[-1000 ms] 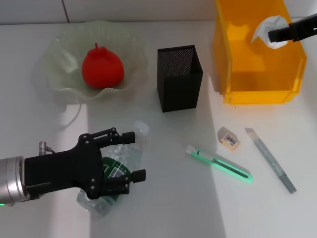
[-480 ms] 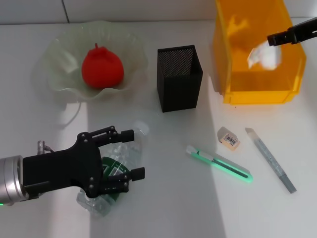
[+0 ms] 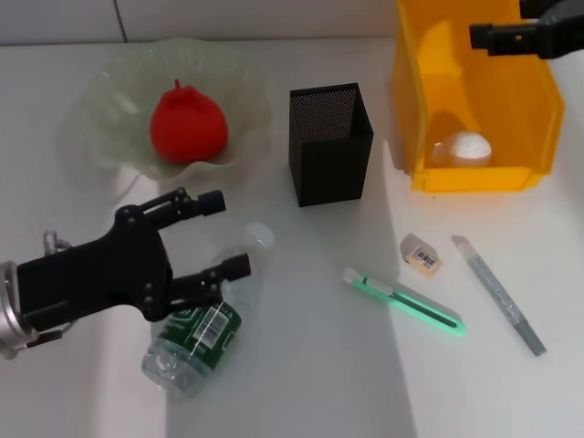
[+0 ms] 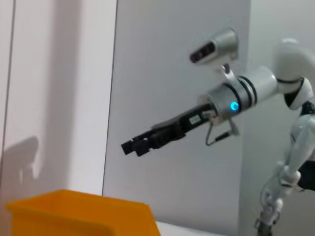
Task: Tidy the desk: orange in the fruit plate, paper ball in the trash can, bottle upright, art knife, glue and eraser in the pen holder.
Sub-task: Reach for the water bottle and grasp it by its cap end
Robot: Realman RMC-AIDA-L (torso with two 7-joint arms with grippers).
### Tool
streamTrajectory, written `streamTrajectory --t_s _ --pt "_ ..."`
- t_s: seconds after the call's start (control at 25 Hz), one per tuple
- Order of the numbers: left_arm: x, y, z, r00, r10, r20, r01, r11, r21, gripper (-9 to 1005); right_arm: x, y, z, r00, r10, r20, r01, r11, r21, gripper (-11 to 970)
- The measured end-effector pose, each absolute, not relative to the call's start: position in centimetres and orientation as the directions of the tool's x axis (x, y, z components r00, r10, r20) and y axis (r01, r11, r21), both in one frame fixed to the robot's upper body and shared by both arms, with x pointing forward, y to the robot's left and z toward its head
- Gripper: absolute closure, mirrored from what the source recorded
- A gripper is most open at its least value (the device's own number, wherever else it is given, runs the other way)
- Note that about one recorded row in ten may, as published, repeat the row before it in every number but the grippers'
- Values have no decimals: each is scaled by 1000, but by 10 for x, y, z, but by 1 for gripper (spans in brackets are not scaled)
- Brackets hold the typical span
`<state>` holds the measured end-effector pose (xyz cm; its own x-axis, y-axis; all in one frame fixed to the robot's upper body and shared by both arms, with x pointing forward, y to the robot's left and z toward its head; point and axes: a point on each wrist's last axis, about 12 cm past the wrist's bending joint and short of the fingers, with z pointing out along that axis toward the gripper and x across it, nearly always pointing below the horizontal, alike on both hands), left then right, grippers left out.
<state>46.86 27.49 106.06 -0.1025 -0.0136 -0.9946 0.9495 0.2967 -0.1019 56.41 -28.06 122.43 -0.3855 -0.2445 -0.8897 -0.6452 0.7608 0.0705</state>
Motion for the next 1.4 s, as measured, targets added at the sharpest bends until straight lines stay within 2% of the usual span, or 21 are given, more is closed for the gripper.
streamTrajectory --t_s 0.04,0.08,0.16,0.2,0.24,0.36,0.4,0.44,0.48,0.52,0.56,0.6,0.64,0.76,0.8,0.88,1.0,1.4 --pt "469 275 1061 -103 -14 -995 950 297 -102 198 564 -281 1224 -386 -245 -890 -645 761 70 133" --pt "470 280 1067 -66 -70 -995 936 341 -86 198 553 -285 1220 -343 -225 -912 -675 734 73 128" --pt "470 280 1067 -66 -70 -995 936 341 -86 198 536 -291 1211 -283 -204 -937 -726 684 70 118" --pt "469 283 1071 -44 -99 -994 932 355 -77 198 519 -298 1196 -255 -198 -946 -770 634 74 118" --pt "469 283 1071 -44 -99 -994 932 355 -77 198 519 -298 1196 -255 -198 -946 -770 634 74 118" --pt "469 283 1071 -44 -99 -994 932 355 -77 198 498 -307 1171 -260 -217 -941 -818 568 95 118" --pt "469 283 1071 -44 -99 -994 932 355 -77 198 487 -310 1152 -287 -220 -932 -841 524 135 118" --pt "477 283 1084 -55 -157 -986 933 345 -106 198 487 -310 1152 -287 -220 -932 -841 524 135 118" --pt "477 283 1084 -55 -157 -986 933 345 -106 198 479 -312 1137 -317 -220 -923 -849 499 173 118" --pt "495 279 1092 -159 -109 -981 916 355 -188 198 476 -314 1130 -328 -222 -918 -850 494 184 118" --pt "495 279 1092 -159 -109 -981 916 355 -188 198 476 -314 1130 -328 -222 -918 -850 494 184 118" --pt "513 268 1101 -258 -25 -966 888 387 -248 198 471 -318 1120 -343 -233 -910 -848 493 194 118" --pt "518 260 1107 -294 18 -956 876 405 -261 198 469 -320 1117 -347 -238 -907 -847 494 194 118" --pt "521 250 1116 -321 69 -944 861 436 -261 198 464 -324 1112 -350 -255 -901 -847 497 188 118" --pt "520 229 1137 -338 180 -924 835 511 -205 198 463 -325 1110 -350 -257 -901 -847 497 187 118" --pt "519 226 1142 -343 198 -918 827 528 -194 198 460 -326 1108 -345 -266 -900 -850 495 179 118" --pt "516 213 1169 -390 269 -881 805 565 -183 199 458 -327 1104 -342 -295 -892 -856 489 167 118" --pt "518 180 1188 -528 426 -735 749 641 -166 198 459 -326 1098 -356 -304 -884 -856 486 177 118"
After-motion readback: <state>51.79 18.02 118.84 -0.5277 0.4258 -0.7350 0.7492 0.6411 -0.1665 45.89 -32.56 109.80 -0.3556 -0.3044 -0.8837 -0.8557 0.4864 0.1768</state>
